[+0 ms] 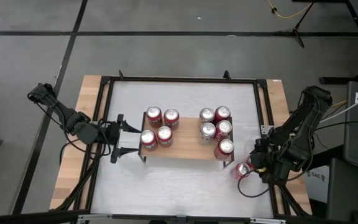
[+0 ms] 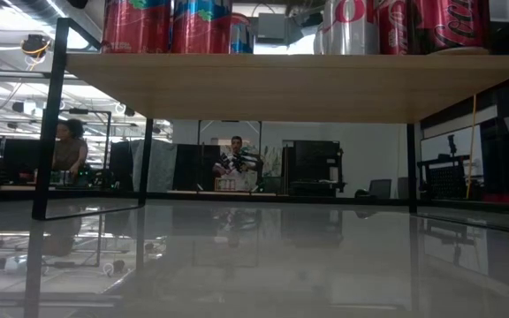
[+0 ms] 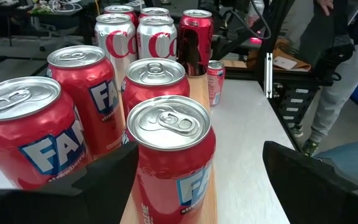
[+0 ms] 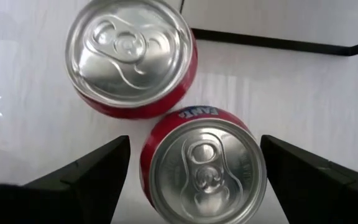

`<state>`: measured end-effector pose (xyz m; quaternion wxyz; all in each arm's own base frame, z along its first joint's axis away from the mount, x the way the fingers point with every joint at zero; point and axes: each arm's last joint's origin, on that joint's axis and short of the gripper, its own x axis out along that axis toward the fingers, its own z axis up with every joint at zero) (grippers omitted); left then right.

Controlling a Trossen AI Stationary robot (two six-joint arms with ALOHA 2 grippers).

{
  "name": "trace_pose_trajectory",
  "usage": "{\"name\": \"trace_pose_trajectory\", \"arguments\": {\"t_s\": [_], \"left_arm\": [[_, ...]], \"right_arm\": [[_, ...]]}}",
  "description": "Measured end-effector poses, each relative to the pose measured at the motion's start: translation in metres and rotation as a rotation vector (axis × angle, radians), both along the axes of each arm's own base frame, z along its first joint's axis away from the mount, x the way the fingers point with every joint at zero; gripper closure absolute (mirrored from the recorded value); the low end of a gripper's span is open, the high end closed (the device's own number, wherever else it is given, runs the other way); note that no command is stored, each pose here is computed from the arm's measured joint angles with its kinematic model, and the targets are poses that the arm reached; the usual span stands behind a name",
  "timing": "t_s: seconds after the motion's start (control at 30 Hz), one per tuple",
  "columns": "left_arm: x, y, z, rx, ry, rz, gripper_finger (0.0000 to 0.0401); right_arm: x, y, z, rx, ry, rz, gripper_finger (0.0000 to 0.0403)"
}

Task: Place canned beverage on shelf
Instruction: Put the red soda can on the shelf

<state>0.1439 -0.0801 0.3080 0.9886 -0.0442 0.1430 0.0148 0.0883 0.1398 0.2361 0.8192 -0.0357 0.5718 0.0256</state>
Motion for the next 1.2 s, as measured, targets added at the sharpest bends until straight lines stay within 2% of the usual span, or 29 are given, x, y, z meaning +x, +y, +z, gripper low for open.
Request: {"name": "trace_pose_trajectory", "arguments": {"t_s": [0.4,0.63,0.8,1.0,1.2], "left_arm": [[0.0,0.0,0.0,0.0,0.0,-0.001,0.0065],[0.0,0.0,0.0,0.0,0.0,-0.001,0.0065],[0.0,0.0,0.0,0.001,0.0,-0.001,0.0065],[0.0,0.0,0.0,0.001,0.0,-0.001,0.0065],[0.0,0.0,0.0,0.002,0.0,-0.001,0.0065]], "right_arm": [[0.002,0.003,-0.004,-0.022,0.014,0.0,0.0059],[0.005,0.009,-0.011,-0.065,0.034,-0.006,0.0119],[0.005,0.009,-0.01,-0.042,0.023,-0.089,0.013],[0.004,0.007,-0.011,-0.008,0.02,-0.234,0.0105],[0.002,0.001,-0.011,-0.032,0.013,-0.392,0.0116]]}}
